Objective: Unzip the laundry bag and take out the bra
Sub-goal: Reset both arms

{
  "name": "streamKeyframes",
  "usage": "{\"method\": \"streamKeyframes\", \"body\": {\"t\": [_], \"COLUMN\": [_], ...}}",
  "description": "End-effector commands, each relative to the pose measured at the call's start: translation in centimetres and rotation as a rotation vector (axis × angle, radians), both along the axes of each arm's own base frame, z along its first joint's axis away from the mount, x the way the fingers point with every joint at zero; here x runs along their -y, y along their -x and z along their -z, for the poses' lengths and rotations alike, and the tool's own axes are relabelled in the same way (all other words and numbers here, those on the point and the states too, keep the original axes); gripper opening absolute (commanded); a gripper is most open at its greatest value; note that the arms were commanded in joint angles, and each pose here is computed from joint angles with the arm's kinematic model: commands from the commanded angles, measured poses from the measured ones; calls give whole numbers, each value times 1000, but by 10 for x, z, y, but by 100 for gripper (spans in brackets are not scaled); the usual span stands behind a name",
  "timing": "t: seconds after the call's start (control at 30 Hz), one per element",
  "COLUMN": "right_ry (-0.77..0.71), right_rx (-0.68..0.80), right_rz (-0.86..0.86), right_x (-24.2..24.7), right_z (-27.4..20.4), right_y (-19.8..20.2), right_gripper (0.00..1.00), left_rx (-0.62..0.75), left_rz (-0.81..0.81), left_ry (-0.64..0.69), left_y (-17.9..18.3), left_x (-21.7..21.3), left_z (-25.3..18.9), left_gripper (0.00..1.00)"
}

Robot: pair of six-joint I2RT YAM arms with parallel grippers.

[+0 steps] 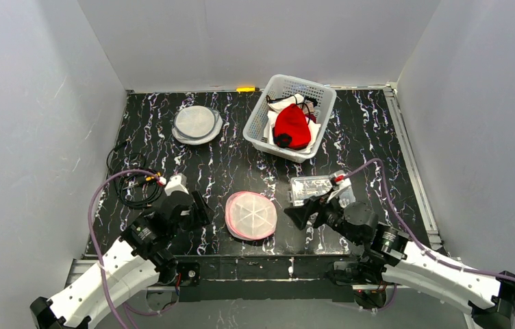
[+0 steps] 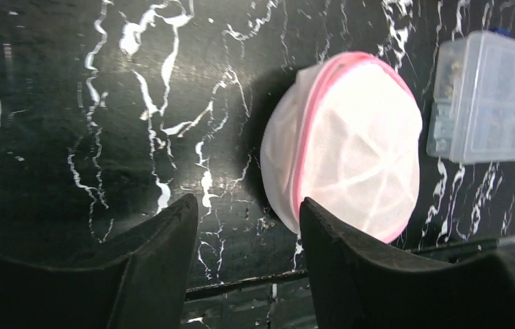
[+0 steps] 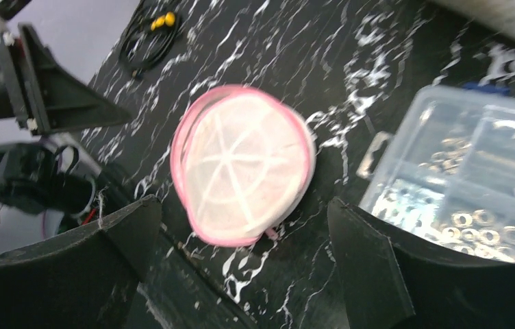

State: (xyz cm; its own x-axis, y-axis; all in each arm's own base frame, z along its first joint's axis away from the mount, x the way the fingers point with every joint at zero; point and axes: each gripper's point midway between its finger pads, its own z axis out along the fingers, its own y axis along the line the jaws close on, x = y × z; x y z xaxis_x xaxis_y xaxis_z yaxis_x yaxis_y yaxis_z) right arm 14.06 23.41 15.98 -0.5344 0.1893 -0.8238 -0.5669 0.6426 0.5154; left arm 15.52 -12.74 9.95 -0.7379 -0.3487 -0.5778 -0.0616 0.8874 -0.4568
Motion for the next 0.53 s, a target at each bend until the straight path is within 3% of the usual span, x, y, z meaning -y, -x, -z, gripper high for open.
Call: {"method": "streamKeyframes", "body": {"t": [0.0,0.27,0.5], "right_ry": [-28,53,164], "right_rx": [109,246,222], "right_rz": [209,470,552], "right_x": [31,81,95], "right_z": [-44,-119,-101], "right_y": [-28,-57,-64], "right_gripper": [99,99,99], "left_rx": [13,83,101], "left_rz": [-133,-186,-110], "left_ry": [-74,-131,-165], "left_y": [-9,-26,-29], "left_x": [-23,-32,-26], "left_z": [-16,-63,-66], "left_gripper": [56,57,57]}}
